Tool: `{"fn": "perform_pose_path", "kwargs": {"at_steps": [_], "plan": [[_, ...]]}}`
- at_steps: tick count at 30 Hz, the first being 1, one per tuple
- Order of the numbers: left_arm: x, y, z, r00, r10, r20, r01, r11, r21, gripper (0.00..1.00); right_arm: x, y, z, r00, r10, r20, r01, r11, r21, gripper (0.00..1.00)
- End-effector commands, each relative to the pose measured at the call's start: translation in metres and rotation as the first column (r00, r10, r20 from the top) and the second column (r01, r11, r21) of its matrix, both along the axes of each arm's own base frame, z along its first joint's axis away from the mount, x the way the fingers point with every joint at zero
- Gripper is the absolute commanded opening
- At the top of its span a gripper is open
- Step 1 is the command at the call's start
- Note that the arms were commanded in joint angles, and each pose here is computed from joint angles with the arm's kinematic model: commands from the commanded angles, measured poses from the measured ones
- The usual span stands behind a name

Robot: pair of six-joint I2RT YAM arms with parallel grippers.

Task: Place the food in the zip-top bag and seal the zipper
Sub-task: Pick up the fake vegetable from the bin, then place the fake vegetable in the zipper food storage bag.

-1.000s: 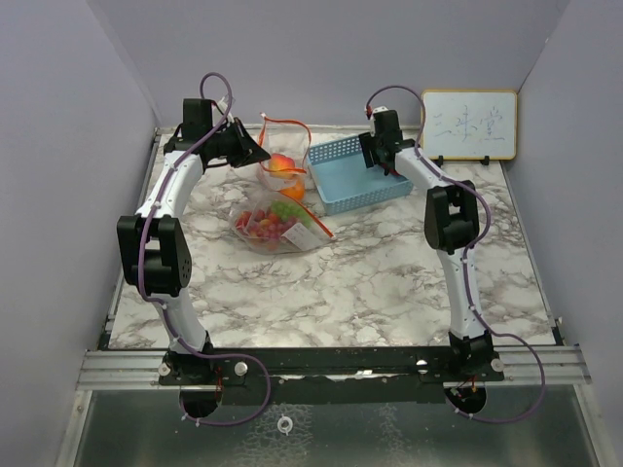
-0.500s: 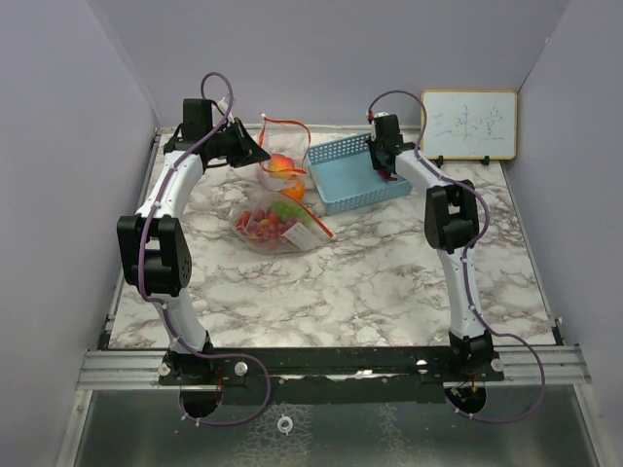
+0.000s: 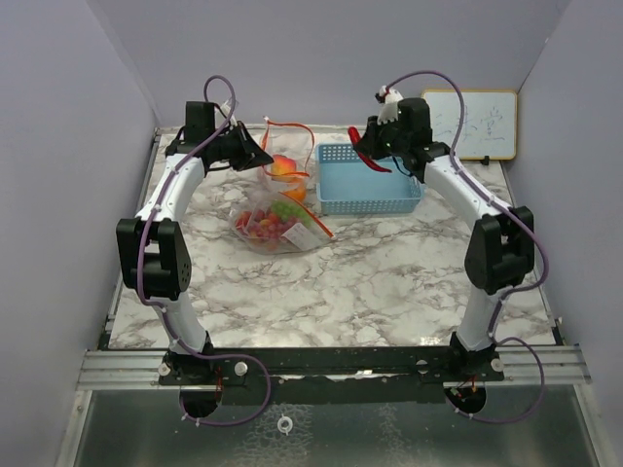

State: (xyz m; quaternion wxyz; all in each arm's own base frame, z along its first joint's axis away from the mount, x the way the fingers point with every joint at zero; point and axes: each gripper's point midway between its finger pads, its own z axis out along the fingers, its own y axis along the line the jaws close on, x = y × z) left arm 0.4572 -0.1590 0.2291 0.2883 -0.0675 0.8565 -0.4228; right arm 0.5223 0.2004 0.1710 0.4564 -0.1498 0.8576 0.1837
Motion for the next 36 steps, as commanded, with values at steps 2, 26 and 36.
{"fn": "perform_pose_path", "kwargs": {"at_steps": [2, 26, 36], "plan": [[-0.007, -0.012, 0.038, 0.997, -0.034, 0.076, 0.037, 0.999, -0.038, 0.0, -0.051, 0.107, 0.15, 0.907, 0.25, 0.339, -0.359, 0.881, 0.31, 0.02], [-0.005, -0.018, 0.052, 0.993, -0.046, 0.105, 0.053, 0.997, -0.057, 0.0, -0.021, 0.232, 0.107, 0.942, 0.147, 0.302, -0.273, 0.859, 0.433, 0.32], [0.001, -0.017, 0.053, 0.991, -0.052, 0.12, 0.058, 0.997, -0.041, 0.0, -0.038, 0.19, 0.178, 0.893, 0.11, 0.436, -0.242, 0.934, 0.261, 0.74]]}}
